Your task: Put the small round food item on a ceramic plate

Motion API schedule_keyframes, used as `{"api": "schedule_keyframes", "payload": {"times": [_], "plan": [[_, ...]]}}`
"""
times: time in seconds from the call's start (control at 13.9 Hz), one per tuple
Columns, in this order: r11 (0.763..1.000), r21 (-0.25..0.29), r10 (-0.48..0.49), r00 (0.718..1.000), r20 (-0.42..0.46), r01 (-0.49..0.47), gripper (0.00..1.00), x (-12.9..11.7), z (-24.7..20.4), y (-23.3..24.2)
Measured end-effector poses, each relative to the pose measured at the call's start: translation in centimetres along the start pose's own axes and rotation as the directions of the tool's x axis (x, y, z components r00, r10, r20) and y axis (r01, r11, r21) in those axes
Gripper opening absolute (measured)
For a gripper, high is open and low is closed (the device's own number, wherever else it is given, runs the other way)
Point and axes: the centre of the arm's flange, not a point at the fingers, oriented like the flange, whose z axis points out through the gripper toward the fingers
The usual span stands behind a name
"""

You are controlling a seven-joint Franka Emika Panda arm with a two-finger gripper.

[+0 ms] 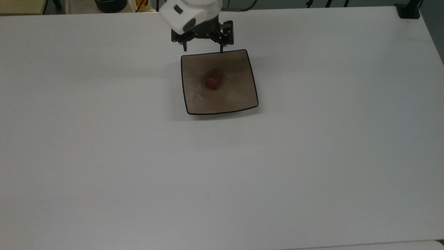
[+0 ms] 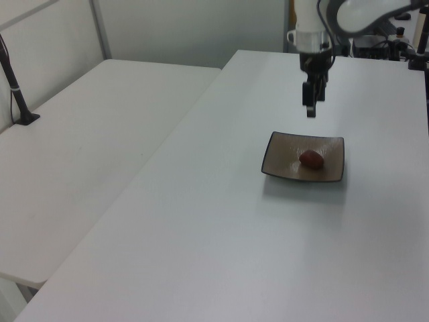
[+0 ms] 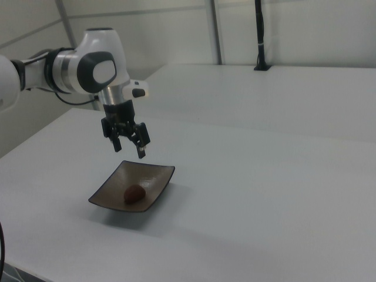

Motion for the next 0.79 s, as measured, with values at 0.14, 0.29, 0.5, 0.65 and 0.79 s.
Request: {"api": "schedule_keyframes", "payload": {"times": [0.14, 0.29, 0.5, 0.65, 0.79], "plan": [[1.000, 0.007, 0.016, 0.998, -0.055, -0.015, 1.00, 0.0, -3.4, 1.2], [1.000, 0.010, 0.018, 0.996, -0.091, -0.017, 1.00, -0.5, -5.4, 1.3], [0.999, 0.020, 0.037, 0.993, -0.108, -0.035, 1.00, -0.9, -6.5, 2.3], [0.999, 0.025, 0.045, 0.993, -0.113, -0.042, 1.00, -1.1, -6.7, 2.9], [0.999, 0.026, 0.044, 0.993, -0.111, -0.041, 1.00, -1.1, -6.7, 2.8]]}}
